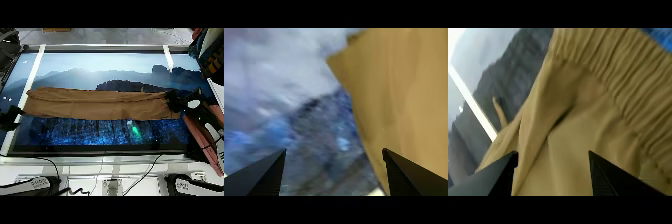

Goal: Fold the clothes and pants, and hang the long-sleeved shirts on hangers.

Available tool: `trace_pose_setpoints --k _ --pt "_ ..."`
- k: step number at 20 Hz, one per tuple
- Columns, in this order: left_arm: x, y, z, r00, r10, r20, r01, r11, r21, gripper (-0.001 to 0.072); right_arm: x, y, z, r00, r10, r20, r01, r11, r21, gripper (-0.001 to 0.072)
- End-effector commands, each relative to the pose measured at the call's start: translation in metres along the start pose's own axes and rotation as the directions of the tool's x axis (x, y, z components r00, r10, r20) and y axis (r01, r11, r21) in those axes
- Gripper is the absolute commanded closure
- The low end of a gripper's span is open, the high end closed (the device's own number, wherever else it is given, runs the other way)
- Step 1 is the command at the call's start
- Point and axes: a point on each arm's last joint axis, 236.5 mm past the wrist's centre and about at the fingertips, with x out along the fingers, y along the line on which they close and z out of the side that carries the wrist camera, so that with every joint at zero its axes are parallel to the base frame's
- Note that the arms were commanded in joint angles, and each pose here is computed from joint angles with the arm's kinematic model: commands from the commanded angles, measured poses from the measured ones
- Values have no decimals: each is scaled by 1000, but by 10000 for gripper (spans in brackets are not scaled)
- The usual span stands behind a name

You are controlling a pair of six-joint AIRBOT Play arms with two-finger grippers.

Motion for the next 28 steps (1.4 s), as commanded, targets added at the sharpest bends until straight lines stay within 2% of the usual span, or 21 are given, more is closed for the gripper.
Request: trace_pose_setpoints --k 1,3,6,12,13,14,16,18,19,20,21,25,27,28 --pt "32 -16 -7 992 -122 -42 117 988 -102 6 -4 7 -14 997 -5 -80 3 1000 -20 203" --pt "42 -18 2 990 -141 -7 138 979 -149 7 -8 17 -12 996 9 -92 -12 999 -29 203" --pt "51 -27 16 979 -196 53 202 968 -148 8 -13 34 -3 996 37 -79 -40 998 -41 203" --pt "76 -53 14 964 -251 86 254 967 -26 10 -18 49 6 996 63 -66 -67 996 -52 203" --pt "81 -56 10 966 -246 84 248 969 -17 39 -18 48 4 995 60 -75 -64 997 -52 204" --pt "85 -59 9 967 -240 90 241 970 1 171 -18 47 1 995 56 -86 -61 997 -54 204" --pt "83 -64 22 961 -229 153 228 973 23 352 -19 47 -3 993 51 -106 -62 993 -98 206" --pt "70 -76 35 951 -249 186 242 969 57 626 -24 54 -7 989 55 -139 -90 962 -259 207" --pt "60 -87 42 942 -269 202 254 962 99 693 -28 59 -9 986 58 -157 -108 938 -330 225" --pt "49 -98 48 931 -290 219 260 953 156 693 -32 66 -9 983 65 -171 -128 913 -387 300" --pt "35 -112 54 918 -317 239 269 940 211 693 -36 75 -7 981 76 -176 -144 897 -418 340" --pt "-25 -161 56 866 -418 273 315 882 351 694 -54 113 8 978 143 -154 -198 873 -447 340" --pt "-49 -174 44 864 -433 257 282 839 464 694 -60 137 2 971 181 -156 -234 849 -473 363" --pt "-59 -177 38 868 -427 253 248 815 523 694 -61 151 -2 967 207 -148 -253 834 -490 525"
